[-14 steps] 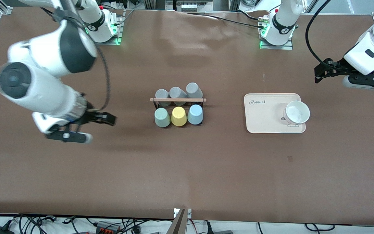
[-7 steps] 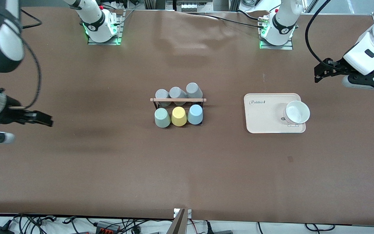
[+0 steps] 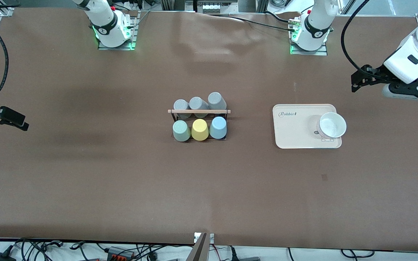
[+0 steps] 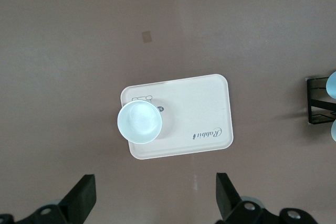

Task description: Hang scattered cups on rack with three cups

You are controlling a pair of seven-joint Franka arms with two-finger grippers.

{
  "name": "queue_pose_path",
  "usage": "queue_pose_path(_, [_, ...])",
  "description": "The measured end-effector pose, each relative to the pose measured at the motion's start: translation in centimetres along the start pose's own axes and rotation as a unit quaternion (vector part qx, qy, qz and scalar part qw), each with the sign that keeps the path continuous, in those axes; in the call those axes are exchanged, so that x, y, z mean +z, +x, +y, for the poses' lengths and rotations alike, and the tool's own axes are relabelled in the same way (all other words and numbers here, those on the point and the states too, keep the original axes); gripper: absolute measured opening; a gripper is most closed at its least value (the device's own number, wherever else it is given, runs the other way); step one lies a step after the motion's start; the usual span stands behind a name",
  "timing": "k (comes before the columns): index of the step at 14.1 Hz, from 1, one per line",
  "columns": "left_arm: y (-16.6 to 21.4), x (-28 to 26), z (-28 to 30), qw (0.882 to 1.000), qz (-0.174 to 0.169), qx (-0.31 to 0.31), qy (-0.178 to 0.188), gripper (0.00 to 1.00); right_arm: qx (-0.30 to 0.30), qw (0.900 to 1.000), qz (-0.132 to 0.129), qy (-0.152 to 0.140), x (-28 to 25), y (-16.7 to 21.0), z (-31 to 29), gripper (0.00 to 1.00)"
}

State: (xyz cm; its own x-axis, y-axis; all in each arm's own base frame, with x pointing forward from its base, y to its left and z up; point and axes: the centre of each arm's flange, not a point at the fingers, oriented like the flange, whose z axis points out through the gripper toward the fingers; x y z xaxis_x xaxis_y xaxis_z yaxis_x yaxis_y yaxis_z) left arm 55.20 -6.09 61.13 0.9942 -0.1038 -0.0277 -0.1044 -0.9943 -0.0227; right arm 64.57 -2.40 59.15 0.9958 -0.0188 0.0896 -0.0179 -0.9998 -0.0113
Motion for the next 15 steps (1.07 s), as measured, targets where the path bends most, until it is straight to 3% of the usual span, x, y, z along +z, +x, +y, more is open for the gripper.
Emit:
queue_pose_path(6, [0.0, 0.0, 0.0, 1.000, 0.000, 0.000, 0.000, 1.00, -0.015, 1.000, -0.002, -0.016, 0.5, -3.0, 0.3, 1.00])
queue_pose_path(11, [0.0, 0.0, 0.0, 1.000, 0.000, 0.000, 0.000, 1.00, -0.025, 0.999, -0.015, -0.015, 1.1, -7.4, 0.2, 1.00])
queue_pose_path(15, [0.0, 0.0, 0.0, 1.000, 0.000, 0.000, 0.000, 1.00, -0.029, 0.999, -0.017, -0.014, 0.0, -8.5, -0.1, 1.00])
